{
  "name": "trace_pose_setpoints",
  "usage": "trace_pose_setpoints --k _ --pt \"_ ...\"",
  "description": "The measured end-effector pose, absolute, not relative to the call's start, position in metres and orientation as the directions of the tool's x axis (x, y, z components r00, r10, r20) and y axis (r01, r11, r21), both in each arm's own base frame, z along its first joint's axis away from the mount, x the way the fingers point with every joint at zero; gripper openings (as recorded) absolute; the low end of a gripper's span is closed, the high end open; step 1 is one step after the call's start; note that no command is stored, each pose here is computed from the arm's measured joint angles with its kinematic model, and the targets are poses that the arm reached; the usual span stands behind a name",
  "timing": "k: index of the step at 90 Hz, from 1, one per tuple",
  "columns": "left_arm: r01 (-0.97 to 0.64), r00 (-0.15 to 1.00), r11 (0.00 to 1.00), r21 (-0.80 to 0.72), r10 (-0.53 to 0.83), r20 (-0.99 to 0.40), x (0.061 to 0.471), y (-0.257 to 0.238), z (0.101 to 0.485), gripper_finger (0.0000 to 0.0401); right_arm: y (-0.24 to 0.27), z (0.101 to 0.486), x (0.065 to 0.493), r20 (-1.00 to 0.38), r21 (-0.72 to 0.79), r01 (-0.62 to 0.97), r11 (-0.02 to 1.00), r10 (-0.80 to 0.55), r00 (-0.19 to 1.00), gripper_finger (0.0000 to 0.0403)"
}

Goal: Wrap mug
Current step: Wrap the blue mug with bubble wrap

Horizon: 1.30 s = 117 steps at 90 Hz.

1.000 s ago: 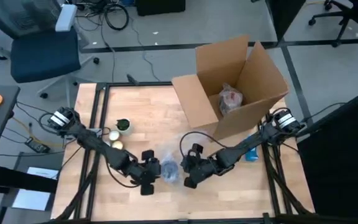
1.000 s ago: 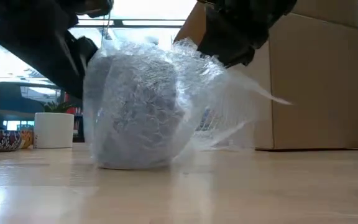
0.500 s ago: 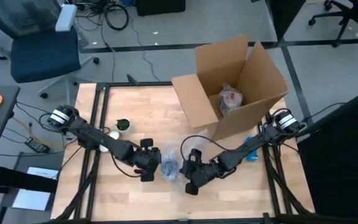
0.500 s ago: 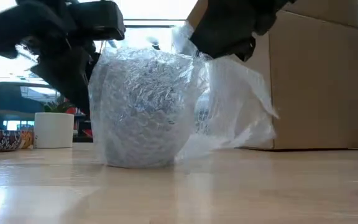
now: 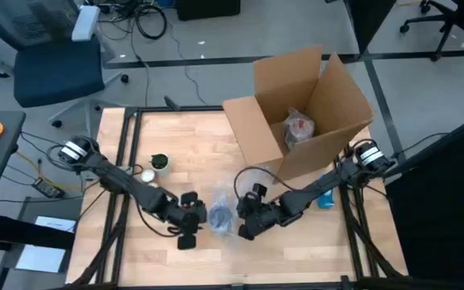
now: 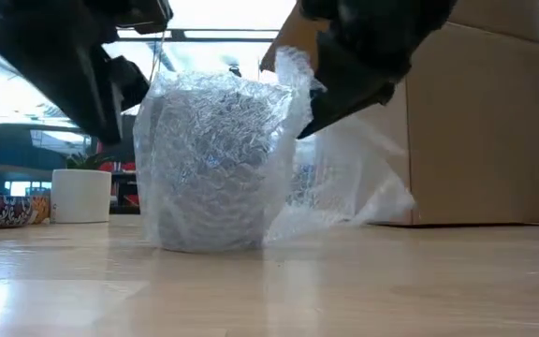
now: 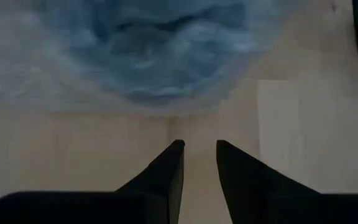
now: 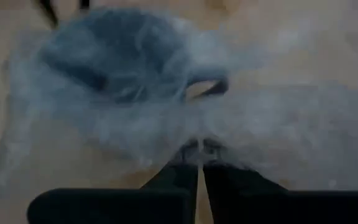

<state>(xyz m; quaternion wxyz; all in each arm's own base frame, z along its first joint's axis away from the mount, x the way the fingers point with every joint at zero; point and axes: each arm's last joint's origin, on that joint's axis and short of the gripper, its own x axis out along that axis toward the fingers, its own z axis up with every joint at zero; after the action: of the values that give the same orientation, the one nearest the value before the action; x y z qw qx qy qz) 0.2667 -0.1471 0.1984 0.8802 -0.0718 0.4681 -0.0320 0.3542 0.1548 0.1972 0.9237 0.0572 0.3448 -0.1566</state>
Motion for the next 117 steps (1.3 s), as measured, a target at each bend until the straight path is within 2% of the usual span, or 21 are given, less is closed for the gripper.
trace_pose_setpoints --k 19,49,74,96,105,117 --pt "-0.054 0.613 0.991 -0.125 -0.066 -0.787 0.278 -0.148 0.191 0.0078 0.157 0.202 0.36 -0.631 0.06 0.272 0.96 -0.174 0.756 0.0" --pt "-0.176 0.559 0.984 -0.031 0.074 -0.826 0.268 -0.121 0.201 0.0077 0.17 0.204 0.357 -0.607 0.128 0.252 0.959 -0.125 0.785 0.0" --pt "-0.198 0.522 0.979 0.04 0.14 -0.842 0.249 -0.1 0.223 0.0077 0.189 0.209 0.352 -0.565 0.165 0.198 0.966 -0.071 0.822 0.0" --pt "-0.025 0.518 0.996 -0.082 -0.057 -0.853 0.234 -0.135 0.223 0.0078 0.196 0.208 0.346 -0.559 0.093 0.2 0.975 -0.115 0.821 0.0" --pt "0.009 0.511 0.987 -0.16 -0.142 -0.848 0.225 -0.155 0.208 0.0077 0.195 0.207 0.344 -0.561 0.058 0.231 0.971 -0.16 0.812 0.0" --pt "0.096 0.577 0.96 -0.262 -0.268 -0.772 0.22 -0.177 0.185 0.0078 0.198 0.215 0.34 -0.561 -0.008 0.309 0.951 -0.26 0.786 0.0"
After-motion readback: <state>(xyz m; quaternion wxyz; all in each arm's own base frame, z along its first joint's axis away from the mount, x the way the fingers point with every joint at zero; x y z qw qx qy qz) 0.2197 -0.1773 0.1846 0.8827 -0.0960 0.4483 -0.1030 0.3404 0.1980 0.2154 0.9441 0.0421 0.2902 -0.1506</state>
